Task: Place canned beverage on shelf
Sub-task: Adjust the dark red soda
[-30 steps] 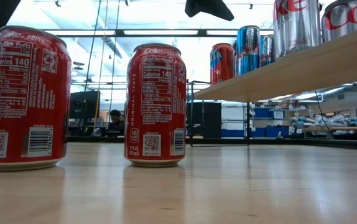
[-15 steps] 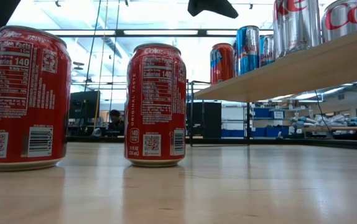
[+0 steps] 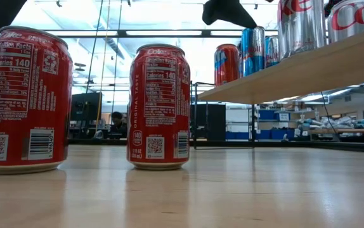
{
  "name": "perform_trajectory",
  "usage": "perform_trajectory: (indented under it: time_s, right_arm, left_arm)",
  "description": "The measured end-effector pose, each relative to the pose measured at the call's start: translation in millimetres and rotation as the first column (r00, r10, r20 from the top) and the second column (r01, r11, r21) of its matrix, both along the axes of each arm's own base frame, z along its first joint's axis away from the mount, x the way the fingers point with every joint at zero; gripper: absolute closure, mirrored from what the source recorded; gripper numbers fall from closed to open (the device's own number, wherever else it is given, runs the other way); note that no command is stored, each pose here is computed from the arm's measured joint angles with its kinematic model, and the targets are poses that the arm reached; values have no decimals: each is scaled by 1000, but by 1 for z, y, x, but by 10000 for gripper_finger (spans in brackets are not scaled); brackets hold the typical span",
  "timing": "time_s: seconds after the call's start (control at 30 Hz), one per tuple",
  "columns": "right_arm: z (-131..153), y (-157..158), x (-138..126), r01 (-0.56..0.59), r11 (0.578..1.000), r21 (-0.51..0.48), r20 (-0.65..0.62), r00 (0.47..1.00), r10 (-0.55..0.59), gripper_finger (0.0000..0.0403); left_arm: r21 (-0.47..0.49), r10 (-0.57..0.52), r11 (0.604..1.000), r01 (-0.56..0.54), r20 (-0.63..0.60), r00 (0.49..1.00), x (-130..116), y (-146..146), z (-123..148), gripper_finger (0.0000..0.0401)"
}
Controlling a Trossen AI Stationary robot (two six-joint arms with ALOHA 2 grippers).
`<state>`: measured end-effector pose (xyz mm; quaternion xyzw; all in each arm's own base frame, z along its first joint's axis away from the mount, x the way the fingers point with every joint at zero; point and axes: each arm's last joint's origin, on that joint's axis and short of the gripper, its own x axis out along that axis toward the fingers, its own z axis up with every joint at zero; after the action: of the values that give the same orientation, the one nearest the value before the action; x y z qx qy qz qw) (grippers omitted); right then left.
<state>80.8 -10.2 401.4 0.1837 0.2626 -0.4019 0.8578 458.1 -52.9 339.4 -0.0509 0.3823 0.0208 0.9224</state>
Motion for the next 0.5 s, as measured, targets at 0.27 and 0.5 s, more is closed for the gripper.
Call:
perform_trajectory:
  time_s: [0.27,0.5]
  right_arm:
    - [-9,-11,-8,227,964,140,-54,974,-221,56]
    - [-23,-18,-4,270,948,168,-176,955,-240,56]
  left_arm:
    - [-1,0,1000,0,11,1000,-2,0,5,83]
    - [-4,-4,1000,4,12,1000,-2,-1,5,83]
